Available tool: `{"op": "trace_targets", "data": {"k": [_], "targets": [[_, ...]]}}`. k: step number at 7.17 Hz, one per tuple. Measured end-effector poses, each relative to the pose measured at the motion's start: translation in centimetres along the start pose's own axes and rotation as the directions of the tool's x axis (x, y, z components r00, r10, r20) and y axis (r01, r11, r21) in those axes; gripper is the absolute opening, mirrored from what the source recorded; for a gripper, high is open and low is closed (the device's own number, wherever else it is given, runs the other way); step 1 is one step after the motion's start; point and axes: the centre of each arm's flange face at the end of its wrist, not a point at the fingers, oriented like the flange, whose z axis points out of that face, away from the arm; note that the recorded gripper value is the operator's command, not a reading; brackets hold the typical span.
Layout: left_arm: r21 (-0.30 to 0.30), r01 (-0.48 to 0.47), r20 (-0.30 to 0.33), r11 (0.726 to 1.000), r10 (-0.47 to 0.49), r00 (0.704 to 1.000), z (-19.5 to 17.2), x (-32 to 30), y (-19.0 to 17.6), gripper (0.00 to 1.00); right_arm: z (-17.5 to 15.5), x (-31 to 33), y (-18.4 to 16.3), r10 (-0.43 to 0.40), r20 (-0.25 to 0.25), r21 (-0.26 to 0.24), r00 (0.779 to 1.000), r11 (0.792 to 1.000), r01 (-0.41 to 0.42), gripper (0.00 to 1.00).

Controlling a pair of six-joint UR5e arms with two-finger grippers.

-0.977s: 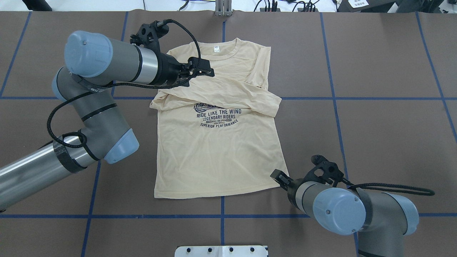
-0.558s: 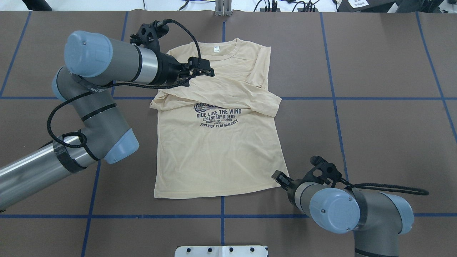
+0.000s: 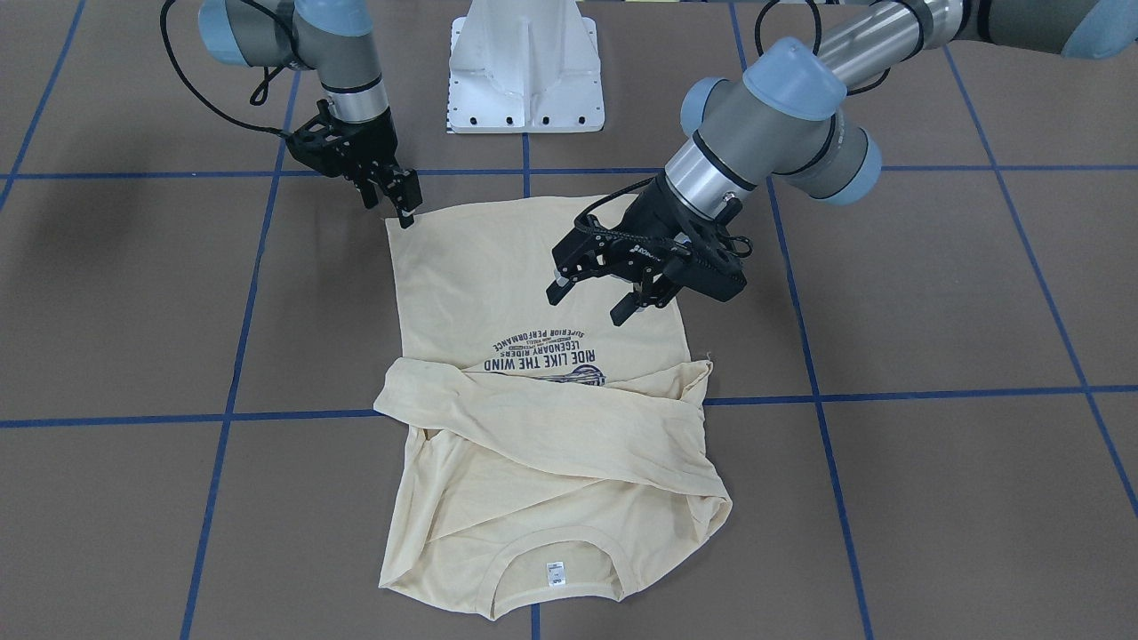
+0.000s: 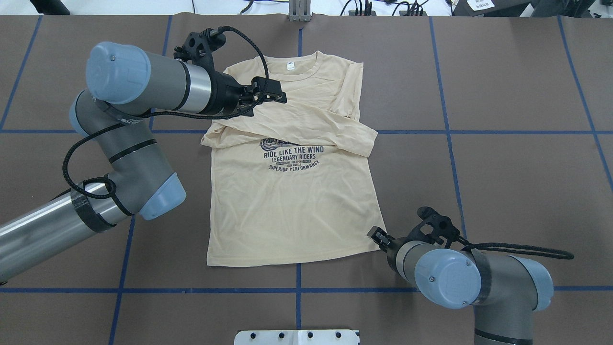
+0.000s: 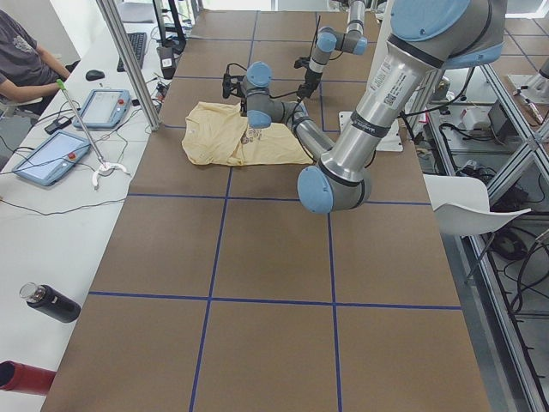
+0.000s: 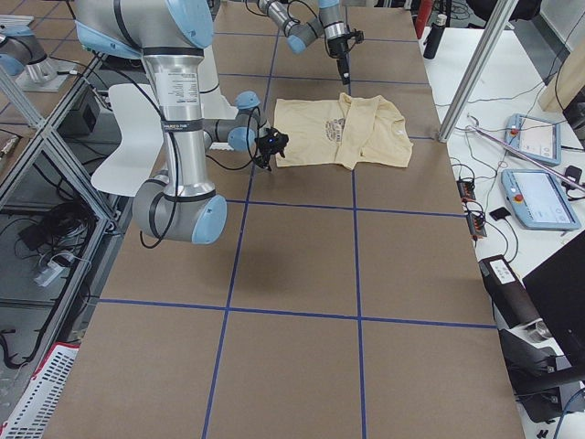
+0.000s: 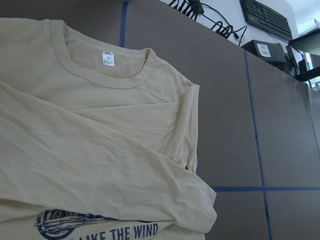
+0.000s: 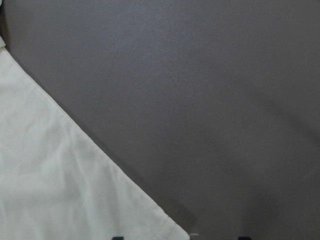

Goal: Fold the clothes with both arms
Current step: 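Move the left gripper to the hem corner nearest the robot and grasp both hem corners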

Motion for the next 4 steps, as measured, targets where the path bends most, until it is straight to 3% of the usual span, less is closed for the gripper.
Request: {"op": "trace_targets", "data": {"k": [2, 4], "targets": [[0.000, 0.000, 0.000, 1.000, 0.000, 1.000, 0.00, -0.03, 0.00, 0.98, 0.28, 0.07, -0.05, 0.000, -0.005, 0.003, 1.000, 1.000, 0.000, 0.74], [-0.001, 0.002, 0.006, 1.000, -0.002, 1.000, 0.04, -0.48, 0.04, 0.96, 0.53, 0.11, 0.01, 0.001, -0.009, 0.005, 1.000, 1.000, -0.001, 0.00]]}}
